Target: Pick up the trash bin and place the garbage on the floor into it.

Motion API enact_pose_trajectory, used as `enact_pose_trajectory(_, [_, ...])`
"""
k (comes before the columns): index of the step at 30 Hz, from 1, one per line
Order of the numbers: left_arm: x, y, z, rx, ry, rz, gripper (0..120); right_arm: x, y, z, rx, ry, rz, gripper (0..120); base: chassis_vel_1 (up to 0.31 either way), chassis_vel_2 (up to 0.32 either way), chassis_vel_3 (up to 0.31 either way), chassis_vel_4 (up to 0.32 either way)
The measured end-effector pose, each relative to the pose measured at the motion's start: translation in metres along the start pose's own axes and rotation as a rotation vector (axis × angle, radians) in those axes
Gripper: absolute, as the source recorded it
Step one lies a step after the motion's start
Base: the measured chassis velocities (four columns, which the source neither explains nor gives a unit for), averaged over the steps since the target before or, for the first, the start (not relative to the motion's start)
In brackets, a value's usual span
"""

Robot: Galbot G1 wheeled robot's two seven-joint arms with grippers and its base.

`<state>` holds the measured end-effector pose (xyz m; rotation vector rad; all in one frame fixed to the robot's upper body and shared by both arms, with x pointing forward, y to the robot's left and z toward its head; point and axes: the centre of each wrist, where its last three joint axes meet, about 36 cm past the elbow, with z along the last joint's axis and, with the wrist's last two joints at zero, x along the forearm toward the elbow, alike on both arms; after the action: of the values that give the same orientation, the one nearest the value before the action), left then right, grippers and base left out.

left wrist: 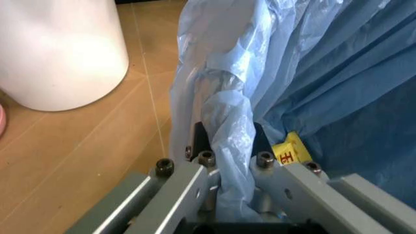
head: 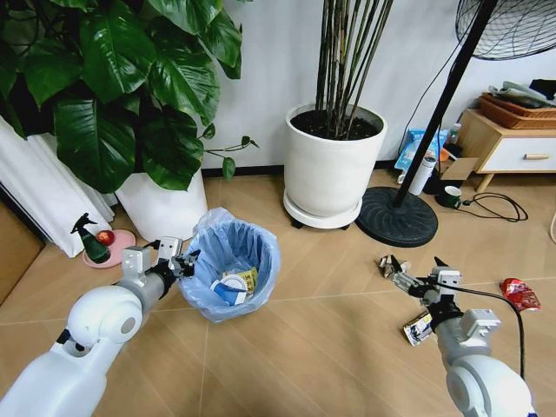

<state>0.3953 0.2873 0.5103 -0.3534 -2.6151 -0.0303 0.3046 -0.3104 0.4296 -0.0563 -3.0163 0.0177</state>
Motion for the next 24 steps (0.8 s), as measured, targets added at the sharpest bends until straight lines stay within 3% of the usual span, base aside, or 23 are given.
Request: enact_pose_trajectory(24, [0.001, -0.003, -0.003, -0.002, -0.011, 0.008, 0, 0.002, -0.012, 0.008, 0.001, 0.026, 0.024, 100, -0.116, -0.123, 0.12, 0.122])
